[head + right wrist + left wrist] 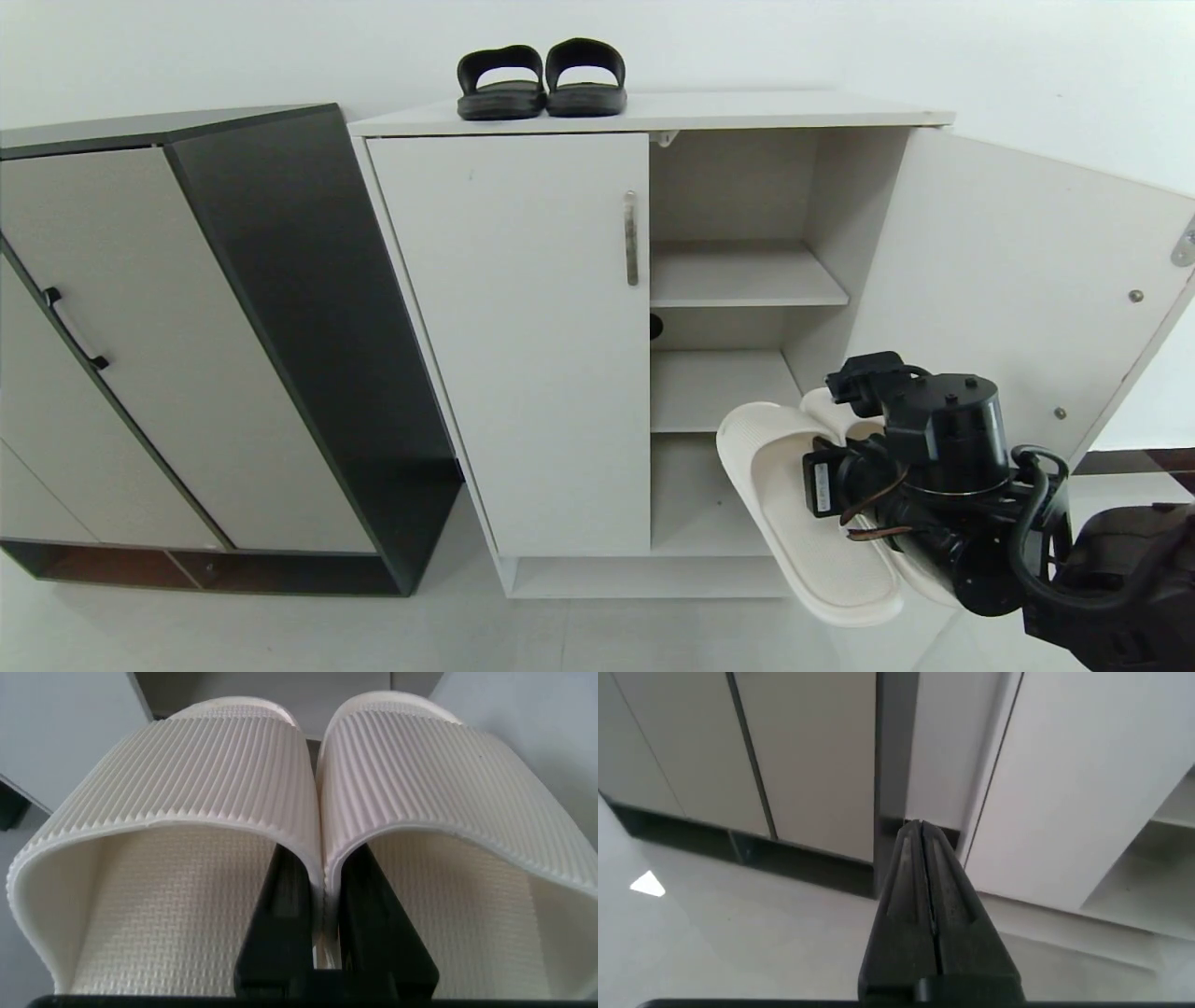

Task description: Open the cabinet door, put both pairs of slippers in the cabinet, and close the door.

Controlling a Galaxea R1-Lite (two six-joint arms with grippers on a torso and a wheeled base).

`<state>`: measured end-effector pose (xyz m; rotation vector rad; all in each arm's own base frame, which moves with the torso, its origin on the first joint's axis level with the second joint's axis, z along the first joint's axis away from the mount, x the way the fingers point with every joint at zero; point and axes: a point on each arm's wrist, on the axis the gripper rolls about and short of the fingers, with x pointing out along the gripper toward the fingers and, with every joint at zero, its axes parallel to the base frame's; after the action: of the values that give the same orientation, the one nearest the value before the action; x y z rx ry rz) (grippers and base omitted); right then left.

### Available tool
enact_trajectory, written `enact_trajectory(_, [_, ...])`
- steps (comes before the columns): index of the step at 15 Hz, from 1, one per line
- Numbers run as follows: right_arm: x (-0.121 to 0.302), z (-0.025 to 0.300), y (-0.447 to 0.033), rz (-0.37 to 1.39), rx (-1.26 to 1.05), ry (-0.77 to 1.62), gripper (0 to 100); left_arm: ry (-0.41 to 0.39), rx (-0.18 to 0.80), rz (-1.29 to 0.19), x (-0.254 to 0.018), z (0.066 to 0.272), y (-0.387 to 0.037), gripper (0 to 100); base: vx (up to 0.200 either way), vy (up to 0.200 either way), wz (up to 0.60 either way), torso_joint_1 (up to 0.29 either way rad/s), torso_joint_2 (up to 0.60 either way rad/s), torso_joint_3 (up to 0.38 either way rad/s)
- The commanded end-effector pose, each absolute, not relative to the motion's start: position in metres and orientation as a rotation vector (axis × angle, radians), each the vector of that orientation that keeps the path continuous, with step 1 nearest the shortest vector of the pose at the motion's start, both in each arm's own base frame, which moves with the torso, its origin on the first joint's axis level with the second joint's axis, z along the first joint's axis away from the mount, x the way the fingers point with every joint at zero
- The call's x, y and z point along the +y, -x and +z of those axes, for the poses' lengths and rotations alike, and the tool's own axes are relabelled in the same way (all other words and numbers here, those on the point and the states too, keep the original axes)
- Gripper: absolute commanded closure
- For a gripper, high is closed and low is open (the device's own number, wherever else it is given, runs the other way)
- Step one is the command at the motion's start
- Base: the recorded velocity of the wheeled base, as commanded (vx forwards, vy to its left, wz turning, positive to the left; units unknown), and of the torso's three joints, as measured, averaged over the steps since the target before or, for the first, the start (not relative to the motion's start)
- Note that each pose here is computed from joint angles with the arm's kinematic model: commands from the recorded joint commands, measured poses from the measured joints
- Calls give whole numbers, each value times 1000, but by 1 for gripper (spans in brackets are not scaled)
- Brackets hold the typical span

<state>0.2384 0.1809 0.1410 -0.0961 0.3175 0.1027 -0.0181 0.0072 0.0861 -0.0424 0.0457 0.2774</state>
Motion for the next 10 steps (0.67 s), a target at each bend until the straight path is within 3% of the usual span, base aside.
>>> enact_trajectory(1, [186,140,-235,123,318,100,100,46,-31,302,7,79,24,100,0,0,0,0,0,0])
enact_trajectory(3, [190,140,-229,146,319,104,100,-12,-24,226,5,79,24,100,0,0,0,0,0,0])
enact_trajectory(4, [193,140,-226,161,319,105,100,-32,-45,119,3,80,23,100,0,0,0,0,0,0])
enact_trajectory(6, [197,139,-220,183,321,110,100,-33,10,-52,-1,75,23,100,0,0,0,0,0,0])
enact_trajectory(10, [206,143,-213,237,285,75,100,-15,3,-55,-1,75,23,100,0,0,0,0,0,0])
